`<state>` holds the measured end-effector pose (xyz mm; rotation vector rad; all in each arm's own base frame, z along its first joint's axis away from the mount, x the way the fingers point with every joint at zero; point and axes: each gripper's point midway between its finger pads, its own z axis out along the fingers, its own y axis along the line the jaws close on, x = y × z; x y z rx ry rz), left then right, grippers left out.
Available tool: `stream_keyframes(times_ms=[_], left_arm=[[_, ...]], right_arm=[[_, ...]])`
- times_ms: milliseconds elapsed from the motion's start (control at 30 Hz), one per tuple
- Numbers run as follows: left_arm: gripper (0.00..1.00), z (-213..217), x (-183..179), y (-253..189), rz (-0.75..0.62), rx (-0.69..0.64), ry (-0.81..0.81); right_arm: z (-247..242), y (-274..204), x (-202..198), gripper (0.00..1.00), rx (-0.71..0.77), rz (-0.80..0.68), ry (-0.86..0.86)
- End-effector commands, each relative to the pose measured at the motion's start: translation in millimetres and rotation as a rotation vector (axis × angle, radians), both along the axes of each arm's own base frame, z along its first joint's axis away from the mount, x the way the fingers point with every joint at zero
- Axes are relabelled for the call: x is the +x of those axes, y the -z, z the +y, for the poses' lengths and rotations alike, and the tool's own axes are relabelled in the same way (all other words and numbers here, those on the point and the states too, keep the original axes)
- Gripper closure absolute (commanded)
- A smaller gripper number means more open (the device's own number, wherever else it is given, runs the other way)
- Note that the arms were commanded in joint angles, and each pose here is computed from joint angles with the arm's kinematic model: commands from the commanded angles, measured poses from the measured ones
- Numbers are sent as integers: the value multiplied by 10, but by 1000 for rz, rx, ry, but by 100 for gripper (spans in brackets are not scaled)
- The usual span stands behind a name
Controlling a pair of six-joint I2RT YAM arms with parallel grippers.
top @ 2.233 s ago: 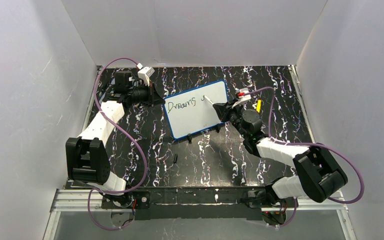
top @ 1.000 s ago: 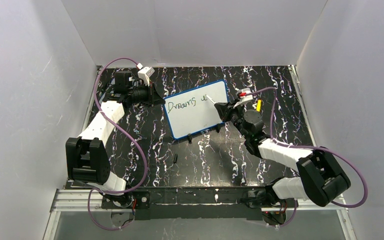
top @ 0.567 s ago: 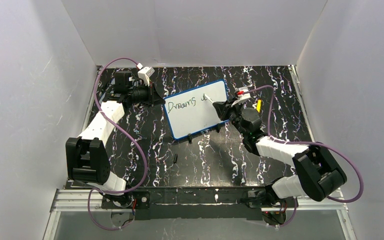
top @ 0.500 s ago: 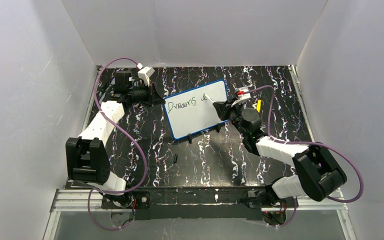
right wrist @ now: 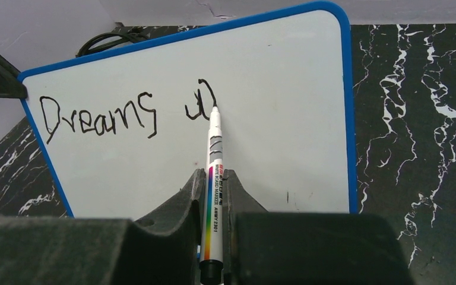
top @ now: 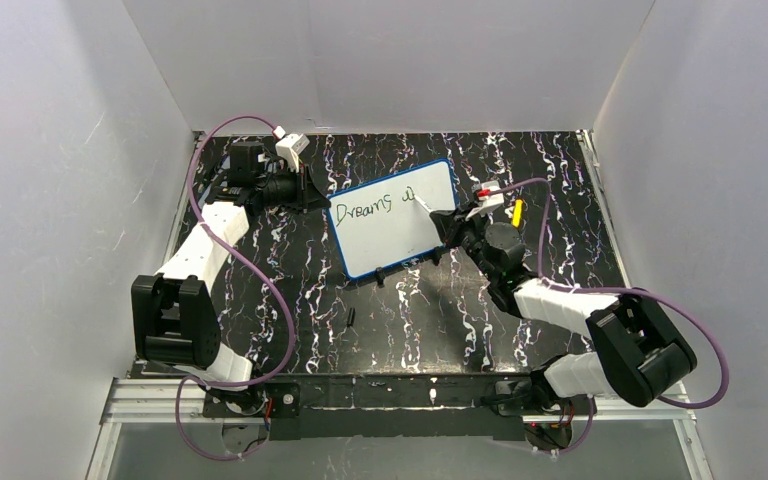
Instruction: Write a sentence on the whiteboard
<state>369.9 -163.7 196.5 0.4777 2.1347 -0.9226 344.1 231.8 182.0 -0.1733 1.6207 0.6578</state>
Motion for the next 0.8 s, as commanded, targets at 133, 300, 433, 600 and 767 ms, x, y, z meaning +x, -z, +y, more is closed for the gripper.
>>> stream_keyframes(times_ms=[133,300,433,600,767], left_arm=[[100,-46,-80,-142,-24,-22,27],[100,-44,-81,-141,-25,-21,26],[100,-43,-78,-142,-26,-20,26],[100,-44,-80,-133,-23,-20,26],[100,-44,-75,-142,-26,-20,27]], right_arm=[[-42,-64,-22,99,34,-21,14],[-15,-237,55,99,72,-62,26],[9,-350,116,99,89,-90,33],[2,-407,173,99,93,-107,52],[-30,-356,207,99,84,-96,78]])
